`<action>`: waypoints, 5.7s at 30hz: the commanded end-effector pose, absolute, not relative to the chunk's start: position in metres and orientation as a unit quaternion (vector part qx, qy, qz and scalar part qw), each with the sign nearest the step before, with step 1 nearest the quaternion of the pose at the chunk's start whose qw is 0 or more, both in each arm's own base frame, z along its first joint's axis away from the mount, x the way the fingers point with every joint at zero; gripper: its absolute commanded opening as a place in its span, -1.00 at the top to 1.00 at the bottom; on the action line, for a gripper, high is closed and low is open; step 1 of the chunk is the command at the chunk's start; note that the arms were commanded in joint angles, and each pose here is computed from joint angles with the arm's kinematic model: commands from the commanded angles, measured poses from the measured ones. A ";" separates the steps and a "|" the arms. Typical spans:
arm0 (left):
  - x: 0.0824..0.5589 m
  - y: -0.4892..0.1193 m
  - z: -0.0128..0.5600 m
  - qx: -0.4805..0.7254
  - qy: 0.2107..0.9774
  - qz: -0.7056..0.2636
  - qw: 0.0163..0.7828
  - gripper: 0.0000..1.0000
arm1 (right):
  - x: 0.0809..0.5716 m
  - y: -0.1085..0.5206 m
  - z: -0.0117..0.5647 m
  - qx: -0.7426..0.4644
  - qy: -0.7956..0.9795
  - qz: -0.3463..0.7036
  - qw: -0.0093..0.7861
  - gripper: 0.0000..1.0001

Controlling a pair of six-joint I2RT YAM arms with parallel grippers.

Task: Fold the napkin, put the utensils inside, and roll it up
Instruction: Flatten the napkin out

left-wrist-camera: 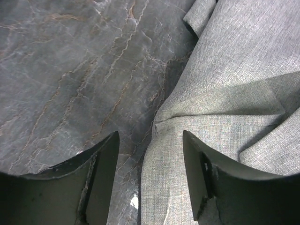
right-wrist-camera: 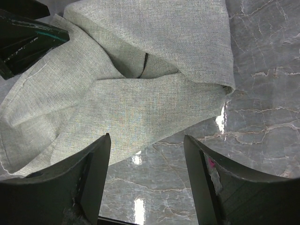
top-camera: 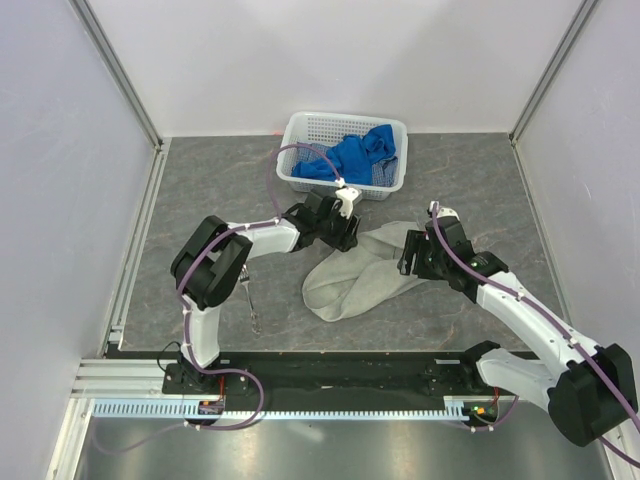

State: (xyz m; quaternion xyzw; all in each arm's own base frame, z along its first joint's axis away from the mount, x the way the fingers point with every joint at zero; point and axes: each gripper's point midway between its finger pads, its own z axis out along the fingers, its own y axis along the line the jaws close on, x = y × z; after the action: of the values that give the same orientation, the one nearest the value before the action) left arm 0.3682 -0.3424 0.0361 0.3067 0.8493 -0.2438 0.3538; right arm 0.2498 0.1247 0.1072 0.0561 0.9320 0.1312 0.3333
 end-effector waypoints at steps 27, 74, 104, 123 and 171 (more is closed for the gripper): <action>0.347 -0.334 0.128 0.317 0.807 -0.267 0.420 0.96 | 0.290 0.133 0.047 0.077 0.942 0.110 0.308 -0.22; 0.276 -0.073 0.188 0.015 0.892 -0.077 0.444 0.96 | 0.286 0.115 0.076 0.058 0.948 0.135 0.281 -0.50; 0.271 -0.079 0.180 0.031 0.894 -0.093 0.436 0.96 | 0.398 0.316 0.090 -0.136 0.905 0.181 0.362 -0.47; 0.272 -0.075 0.179 0.024 0.895 -0.086 0.438 0.96 | 0.348 0.296 0.115 -0.173 0.907 0.162 0.349 1.00; 0.275 -0.074 0.166 0.024 0.905 -0.087 0.415 0.96 | 0.271 0.270 0.028 -0.183 0.946 0.133 0.234 0.10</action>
State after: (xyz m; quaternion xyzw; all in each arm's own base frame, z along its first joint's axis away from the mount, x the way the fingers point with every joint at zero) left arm 0.2702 -0.0731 0.1625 0.0058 0.9103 -0.0878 0.4045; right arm 0.2648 0.2591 0.0226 -0.1790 0.9512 0.1151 0.2232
